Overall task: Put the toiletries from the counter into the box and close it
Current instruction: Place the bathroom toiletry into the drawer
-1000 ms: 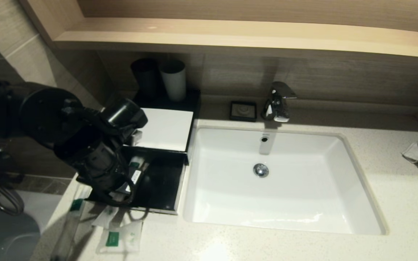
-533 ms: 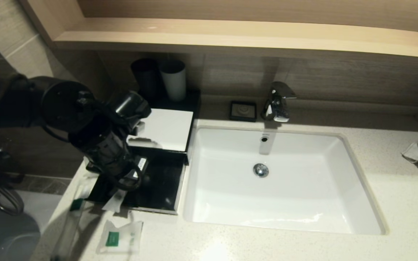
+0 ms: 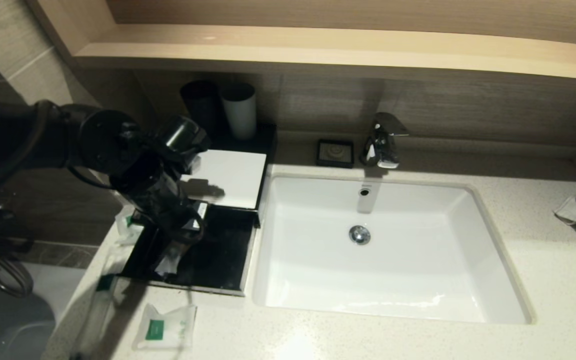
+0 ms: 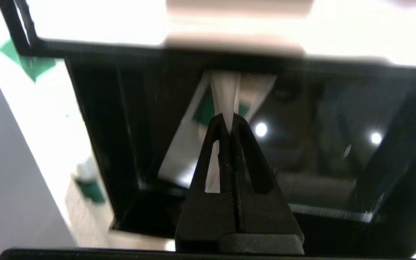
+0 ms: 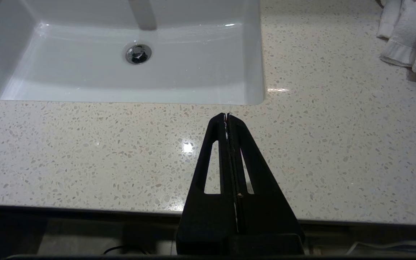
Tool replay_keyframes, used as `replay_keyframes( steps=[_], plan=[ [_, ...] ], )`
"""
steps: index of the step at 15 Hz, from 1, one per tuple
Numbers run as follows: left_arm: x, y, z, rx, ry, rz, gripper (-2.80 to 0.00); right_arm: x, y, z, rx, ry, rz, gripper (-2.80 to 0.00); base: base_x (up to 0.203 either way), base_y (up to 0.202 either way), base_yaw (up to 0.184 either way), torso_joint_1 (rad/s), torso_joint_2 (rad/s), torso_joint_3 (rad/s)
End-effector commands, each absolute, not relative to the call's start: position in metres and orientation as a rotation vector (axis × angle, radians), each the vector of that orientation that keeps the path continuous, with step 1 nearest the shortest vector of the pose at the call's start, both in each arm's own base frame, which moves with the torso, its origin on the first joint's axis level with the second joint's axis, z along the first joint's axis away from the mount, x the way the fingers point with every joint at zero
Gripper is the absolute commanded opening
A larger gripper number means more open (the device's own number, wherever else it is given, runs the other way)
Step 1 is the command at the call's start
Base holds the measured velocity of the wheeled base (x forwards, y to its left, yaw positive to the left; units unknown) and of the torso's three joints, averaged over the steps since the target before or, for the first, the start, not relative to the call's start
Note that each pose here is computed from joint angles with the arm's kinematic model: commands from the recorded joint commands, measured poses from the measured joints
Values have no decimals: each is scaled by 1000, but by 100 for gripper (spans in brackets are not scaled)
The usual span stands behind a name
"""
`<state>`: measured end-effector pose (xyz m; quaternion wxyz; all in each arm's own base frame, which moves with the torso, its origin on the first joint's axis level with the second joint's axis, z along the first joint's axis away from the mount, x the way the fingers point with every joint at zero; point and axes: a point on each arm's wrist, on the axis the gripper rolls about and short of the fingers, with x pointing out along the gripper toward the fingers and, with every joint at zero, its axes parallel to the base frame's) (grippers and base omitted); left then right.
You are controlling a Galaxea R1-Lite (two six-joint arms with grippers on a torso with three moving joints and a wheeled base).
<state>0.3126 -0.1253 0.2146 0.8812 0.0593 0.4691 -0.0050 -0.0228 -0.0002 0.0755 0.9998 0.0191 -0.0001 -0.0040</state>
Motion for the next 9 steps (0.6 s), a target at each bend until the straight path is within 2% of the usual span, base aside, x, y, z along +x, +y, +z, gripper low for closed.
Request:
replay_keyframes(
  steps=[1, 9],
  plan=[
    [317, -125, 210, 125, 985, -3, -280, -23, 0, 75, 38, 0, -8, -280, 0, 0, 0, 0, 0, 0],
    [327, -114, 211, 86, 936, 23, -280, -23, 0, 75, 38, 0, -9, -280, 0, 0, 0, 0, 0, 0]
  ],
)
